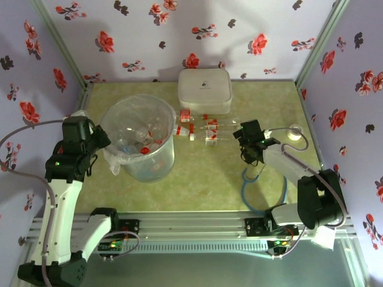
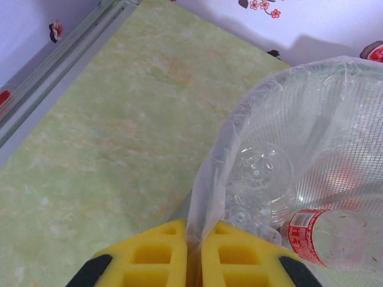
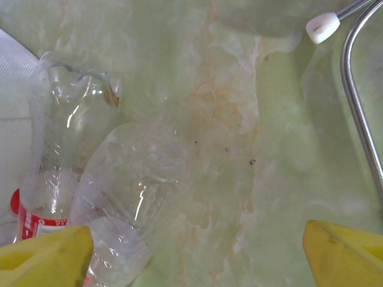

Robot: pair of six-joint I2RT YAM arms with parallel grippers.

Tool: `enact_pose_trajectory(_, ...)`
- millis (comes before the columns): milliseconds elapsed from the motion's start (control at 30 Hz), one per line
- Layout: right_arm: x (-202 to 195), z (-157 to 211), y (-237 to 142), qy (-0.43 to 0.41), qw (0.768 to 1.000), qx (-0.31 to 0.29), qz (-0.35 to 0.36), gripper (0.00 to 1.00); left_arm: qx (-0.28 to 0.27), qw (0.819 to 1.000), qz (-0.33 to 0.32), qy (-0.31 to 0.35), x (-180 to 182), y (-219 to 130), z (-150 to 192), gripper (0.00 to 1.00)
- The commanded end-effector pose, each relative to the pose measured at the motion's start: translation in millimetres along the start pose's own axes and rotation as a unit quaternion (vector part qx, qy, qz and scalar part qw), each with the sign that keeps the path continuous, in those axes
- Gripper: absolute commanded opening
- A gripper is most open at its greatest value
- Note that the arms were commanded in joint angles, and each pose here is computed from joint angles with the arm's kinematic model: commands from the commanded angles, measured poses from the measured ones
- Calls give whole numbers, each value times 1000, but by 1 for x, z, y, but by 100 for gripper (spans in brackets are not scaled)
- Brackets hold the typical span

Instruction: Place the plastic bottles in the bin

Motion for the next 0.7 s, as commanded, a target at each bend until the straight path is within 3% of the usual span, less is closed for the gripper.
enact_pose_trajectory(0,5,1,8,54,998,0,-21,89,3,1000,8,-8,0,8,2,0)
enact_pose_trajectory(500,17,13,59,136,990,23,-44,89,23,999,42,-9,-4,15,9,0)
enact_pose_trajectory(667,15,14,64,140,989,20,-41,77,36,998,56,6,-10,15,7,0)
Point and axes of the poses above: each hand's point on the last joint's axis, 136 mm out from that joint toward the fingers, its own y axis out along the fingers, its own x axis along the line the jaws close on, z = x × y, the point moved 9 cm from there along -y, back along the fingers, and after that the axes turned 7 degrees about -y, right-handed, at the moved point
